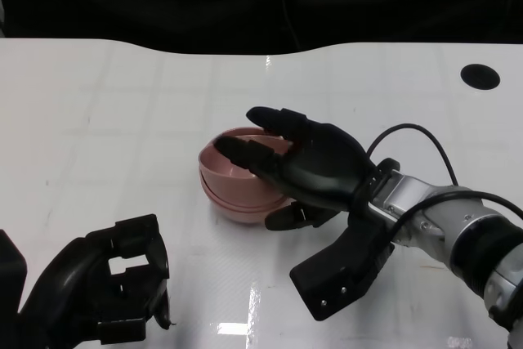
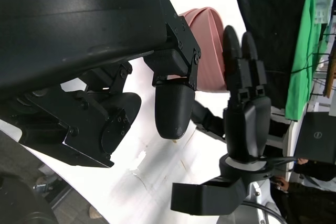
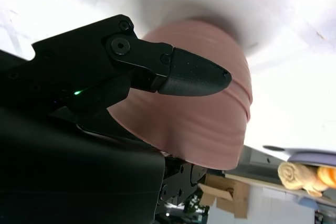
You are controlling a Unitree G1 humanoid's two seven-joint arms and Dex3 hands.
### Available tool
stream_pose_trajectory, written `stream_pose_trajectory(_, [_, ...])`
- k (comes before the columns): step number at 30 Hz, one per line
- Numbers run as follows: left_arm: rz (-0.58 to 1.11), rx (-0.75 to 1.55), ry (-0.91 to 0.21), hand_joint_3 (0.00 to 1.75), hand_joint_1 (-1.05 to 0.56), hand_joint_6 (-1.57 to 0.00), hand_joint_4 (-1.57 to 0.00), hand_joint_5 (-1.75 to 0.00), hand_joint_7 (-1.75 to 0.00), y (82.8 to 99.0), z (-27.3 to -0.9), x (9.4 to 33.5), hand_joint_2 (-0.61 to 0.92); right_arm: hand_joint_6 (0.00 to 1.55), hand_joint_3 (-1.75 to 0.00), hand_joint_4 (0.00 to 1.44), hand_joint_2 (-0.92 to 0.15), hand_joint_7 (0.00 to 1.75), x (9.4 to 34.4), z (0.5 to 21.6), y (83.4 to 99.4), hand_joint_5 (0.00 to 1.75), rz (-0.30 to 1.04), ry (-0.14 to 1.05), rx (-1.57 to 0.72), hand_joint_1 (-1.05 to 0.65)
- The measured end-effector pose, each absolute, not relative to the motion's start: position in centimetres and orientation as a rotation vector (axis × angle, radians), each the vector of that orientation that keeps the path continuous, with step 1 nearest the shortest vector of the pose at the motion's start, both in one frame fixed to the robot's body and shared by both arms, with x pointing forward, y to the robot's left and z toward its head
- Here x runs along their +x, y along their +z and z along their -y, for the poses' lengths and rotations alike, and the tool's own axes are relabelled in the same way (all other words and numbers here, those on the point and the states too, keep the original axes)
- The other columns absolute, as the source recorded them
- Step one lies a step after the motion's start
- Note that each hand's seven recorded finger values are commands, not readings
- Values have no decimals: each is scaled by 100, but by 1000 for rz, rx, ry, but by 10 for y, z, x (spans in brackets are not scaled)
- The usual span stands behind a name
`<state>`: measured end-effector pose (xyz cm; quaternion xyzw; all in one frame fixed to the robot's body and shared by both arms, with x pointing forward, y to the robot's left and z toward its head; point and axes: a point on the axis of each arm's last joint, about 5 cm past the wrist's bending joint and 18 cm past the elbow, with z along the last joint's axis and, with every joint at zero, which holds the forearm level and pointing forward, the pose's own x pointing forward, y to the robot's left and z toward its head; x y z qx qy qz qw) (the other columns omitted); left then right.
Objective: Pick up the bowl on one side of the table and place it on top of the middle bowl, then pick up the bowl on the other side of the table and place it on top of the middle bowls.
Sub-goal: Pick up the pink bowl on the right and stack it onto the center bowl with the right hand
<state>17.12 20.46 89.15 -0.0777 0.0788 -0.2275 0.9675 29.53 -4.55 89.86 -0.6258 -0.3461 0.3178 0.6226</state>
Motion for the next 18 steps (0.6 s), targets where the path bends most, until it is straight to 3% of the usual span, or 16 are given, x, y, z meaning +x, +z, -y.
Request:
stream_pose_trajectory(11, [-162,-160,-460,121,19,-70,-80,-175,-175,891,-205,171,74,0,-83,0,-92,0,289,51,884,0,758,752,-1460,-102])
stream_pose_trajectory(18, [-156,-155,-459,123,19,-69,-79,-175,-175,891,-205,171,74,0,-84,0,-92,0,290,56,884,0,771,740,-1472,-102])
